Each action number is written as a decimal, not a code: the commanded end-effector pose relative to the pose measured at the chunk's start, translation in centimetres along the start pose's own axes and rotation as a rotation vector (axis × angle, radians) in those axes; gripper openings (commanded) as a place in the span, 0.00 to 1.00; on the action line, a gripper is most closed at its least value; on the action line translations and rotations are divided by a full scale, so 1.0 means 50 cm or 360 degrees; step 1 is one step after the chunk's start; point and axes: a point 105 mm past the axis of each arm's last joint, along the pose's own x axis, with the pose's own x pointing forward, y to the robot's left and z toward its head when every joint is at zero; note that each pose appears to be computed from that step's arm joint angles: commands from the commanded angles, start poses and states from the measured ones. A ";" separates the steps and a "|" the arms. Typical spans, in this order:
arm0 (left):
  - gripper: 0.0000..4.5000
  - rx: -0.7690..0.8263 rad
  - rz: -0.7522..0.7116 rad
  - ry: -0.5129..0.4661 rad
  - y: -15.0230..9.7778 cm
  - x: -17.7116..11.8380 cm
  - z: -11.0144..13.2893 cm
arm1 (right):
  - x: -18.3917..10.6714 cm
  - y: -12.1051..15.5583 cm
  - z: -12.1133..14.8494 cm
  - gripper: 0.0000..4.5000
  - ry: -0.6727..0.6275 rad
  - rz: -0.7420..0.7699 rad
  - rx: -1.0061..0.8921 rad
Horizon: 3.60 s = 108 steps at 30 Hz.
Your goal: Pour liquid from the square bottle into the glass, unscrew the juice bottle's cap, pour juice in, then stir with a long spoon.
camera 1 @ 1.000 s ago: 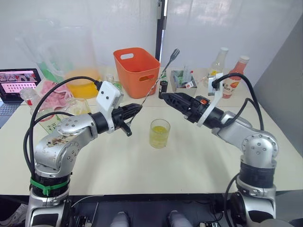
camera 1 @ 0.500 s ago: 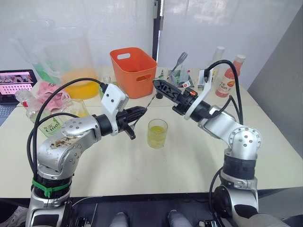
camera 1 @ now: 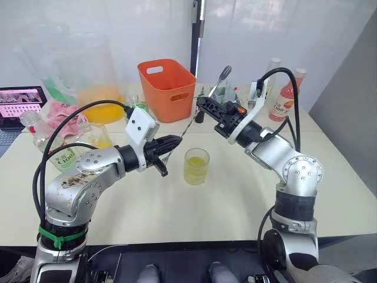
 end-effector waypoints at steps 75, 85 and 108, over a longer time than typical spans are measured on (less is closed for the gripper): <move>0.99 -0.0100 -0.0255 0.0093 -0.025 -0.162 -0.064 | 0.002 -0.016 -0.042 0.00 0.0436 0.0333 -0.1388; 0.99 -0.0090 -0.0264 0.0103 -0.027 -0.163 -0.066 | 0.011 -0.025 -0.040 0.00 0.0469 0.0311 -0.1493; 0.99 -0.0088 -0.0299 0.0120 -0.026 -0.159 -0.070 | -0.001 -0.009 -0.057 0.00 0.0440 0.0353 -0.1401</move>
